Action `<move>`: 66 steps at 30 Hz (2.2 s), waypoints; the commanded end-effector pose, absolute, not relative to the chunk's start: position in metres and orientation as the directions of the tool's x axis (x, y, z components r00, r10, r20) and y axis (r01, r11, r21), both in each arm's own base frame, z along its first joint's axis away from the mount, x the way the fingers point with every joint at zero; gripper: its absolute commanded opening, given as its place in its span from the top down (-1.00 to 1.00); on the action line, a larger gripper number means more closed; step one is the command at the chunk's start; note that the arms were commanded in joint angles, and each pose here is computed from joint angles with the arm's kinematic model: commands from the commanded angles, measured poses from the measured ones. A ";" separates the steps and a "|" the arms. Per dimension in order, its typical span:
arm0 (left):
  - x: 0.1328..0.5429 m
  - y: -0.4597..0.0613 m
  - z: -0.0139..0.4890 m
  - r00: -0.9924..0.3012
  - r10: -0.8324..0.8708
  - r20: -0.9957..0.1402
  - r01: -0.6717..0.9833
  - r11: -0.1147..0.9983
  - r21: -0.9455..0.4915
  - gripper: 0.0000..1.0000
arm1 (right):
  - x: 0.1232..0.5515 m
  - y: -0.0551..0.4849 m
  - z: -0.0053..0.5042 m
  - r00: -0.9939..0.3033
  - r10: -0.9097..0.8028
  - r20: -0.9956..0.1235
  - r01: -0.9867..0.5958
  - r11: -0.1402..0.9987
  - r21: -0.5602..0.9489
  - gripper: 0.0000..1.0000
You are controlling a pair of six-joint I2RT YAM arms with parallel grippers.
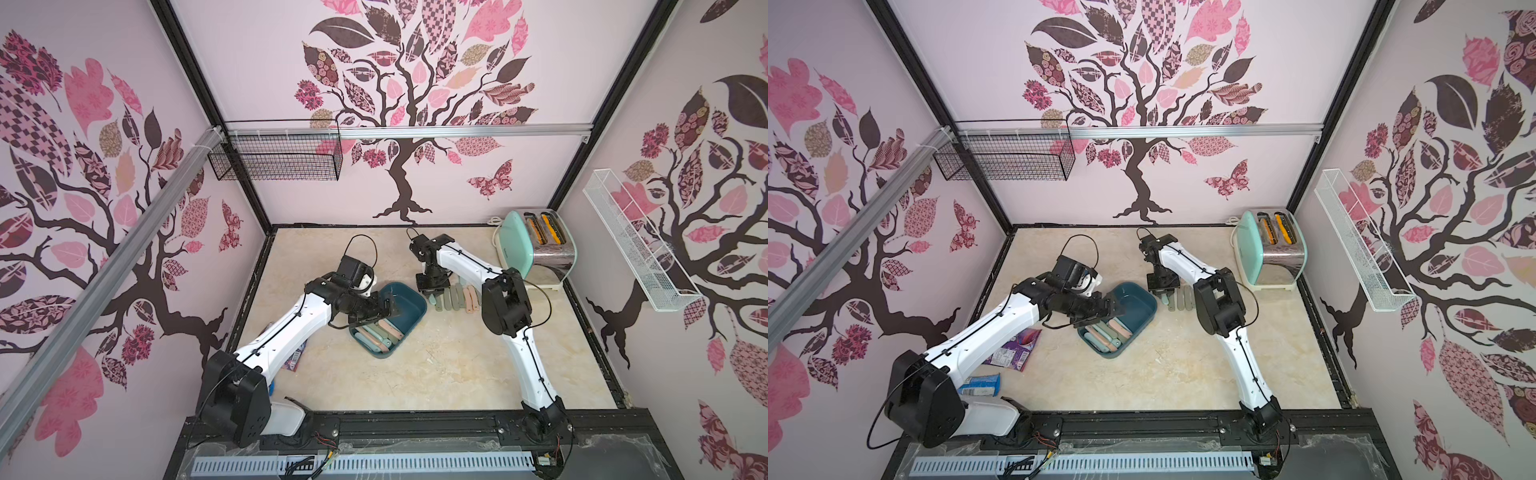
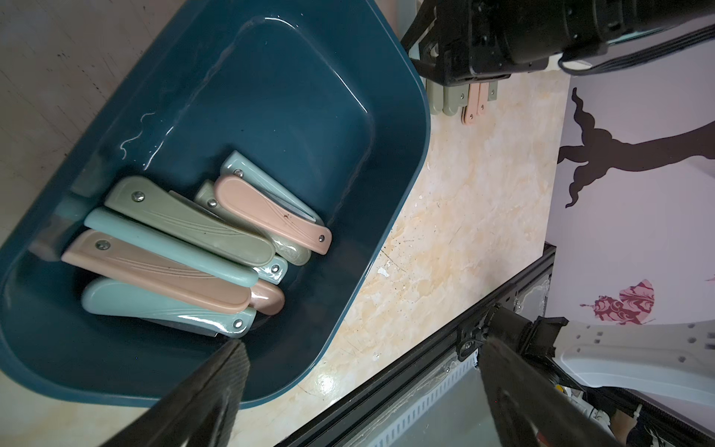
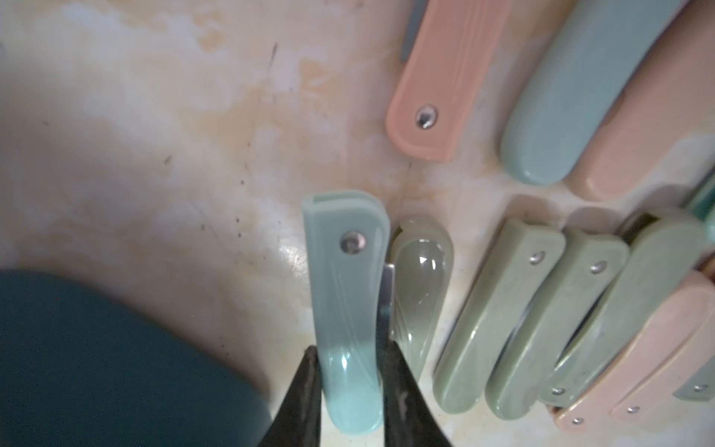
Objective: Take the fruit knife out of the storage box
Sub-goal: Place the fruit knife at the center of the board, then pick up the fruit knife from the storage box.
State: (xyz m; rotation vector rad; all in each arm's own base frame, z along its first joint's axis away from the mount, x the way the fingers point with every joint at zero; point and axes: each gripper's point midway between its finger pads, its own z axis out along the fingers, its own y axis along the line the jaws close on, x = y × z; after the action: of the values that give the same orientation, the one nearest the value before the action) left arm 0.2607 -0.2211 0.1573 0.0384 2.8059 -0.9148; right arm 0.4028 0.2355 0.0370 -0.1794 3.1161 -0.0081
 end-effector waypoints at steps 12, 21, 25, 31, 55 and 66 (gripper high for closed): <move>0.249 -0.213 0.152 -0.983 -0.012 -0.185 0.095 0.823 -0.561 -0.97 | 0.400 0.226 0.017 -0.996 -0.086 0.014 -0.087 0.996 -0.019 0.51; 0.248 -0.212 0.152 -0.983 -0.015 -0.185 0.093 0.825 -0.558 -0.97 | 0.401 0.225 0.028 -0.996 -0.090 -0.011 -0.089 0.996 -0.017 0.30; 0.248 -0.212 0.153 -0.982 -0.017 -0.191 0.094 0.824 -0.559 -0.97 | 0.404 0.225 0.046 -0.995 -0.095 -0.043 -0.095 0.995 -0.010 0.27; 0.247 -0.208 0.158 -0.978 -0.027 -0.207 0.094 0.828 -0.552 -0.97 | 0.411 0.231 0.088 -0.988 -0.093 -0.127 -0.098 0.995 0.036 0.28; 0.182 -0.131 0.176 -0.929 -0.201 -0.311 -0.031 0.880 -0.475 -0.97 | 0.300 0.381 0.091 -0.830 -0.531 -0.170 -0.551 0.829 0.100 0.24; 0.165 -0.121 0.172 -0.927 -0.231 -0.296 -0.067 0.877 -0.475 -0.97 | 0.290 0.384 0.058 -0.817 -0.566 -0.111 -0.574 0.817 0.057 0.18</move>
State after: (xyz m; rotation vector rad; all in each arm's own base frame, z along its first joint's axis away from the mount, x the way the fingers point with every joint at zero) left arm 0.1674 -0.1252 0.1750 -0.1957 2.6897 -0.6891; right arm 0.2875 0.3855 0.0606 -0.9059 2.9200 0.1602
